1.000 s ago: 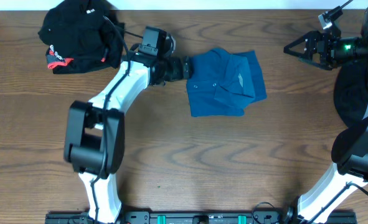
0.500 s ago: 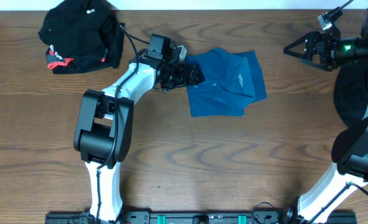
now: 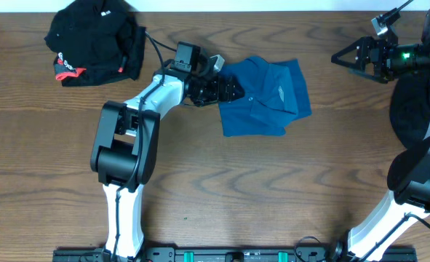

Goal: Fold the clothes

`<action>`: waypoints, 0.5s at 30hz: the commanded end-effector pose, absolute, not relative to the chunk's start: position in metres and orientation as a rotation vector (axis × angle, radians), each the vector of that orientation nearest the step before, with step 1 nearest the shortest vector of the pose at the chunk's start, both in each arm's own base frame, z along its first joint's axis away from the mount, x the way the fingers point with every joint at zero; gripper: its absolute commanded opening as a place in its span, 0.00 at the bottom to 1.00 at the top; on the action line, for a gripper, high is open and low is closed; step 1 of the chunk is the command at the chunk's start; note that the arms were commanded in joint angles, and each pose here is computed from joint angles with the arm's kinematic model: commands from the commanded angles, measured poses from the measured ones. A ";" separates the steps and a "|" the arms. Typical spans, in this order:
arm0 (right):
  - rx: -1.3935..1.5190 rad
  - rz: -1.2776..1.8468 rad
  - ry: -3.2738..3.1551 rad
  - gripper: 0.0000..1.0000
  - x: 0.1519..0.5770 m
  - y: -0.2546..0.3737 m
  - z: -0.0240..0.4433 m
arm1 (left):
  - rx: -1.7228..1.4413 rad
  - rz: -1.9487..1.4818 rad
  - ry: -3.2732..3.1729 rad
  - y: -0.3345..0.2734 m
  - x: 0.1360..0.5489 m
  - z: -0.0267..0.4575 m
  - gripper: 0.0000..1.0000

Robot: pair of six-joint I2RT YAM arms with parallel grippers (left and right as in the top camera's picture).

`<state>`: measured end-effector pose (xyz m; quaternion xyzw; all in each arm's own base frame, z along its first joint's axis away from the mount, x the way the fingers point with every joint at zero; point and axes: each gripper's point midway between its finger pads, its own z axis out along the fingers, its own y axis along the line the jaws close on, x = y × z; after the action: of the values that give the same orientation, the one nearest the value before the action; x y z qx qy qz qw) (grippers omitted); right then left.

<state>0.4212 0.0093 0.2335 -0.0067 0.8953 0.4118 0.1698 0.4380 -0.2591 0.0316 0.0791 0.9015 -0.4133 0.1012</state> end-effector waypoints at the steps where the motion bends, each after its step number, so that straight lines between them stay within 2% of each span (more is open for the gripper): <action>1: -0.079 1.157 2.510 0.99 0.420 0.014 0.246 | 0.238 -1.239 2.773 -0.266 0.415 -0.012 0.98; 11: -0.077 1.159 2.512 0.99 0.420 0.015 0.246 | 0.344 -1.248 2.778 -0.295 0.398 -0.017 0.98; 15: -0.074 1.163 2.516 0.99 0.419 0.015 0.246 | 0.357 -1.249 2.757 -0.298 0.401 -0.016 0.78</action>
<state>0.4201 0.0096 0.2334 -0.0054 0.8954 0.4126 0.1672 0.4140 -0.3053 0.0281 0.1342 0.8845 -0.4391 0.0829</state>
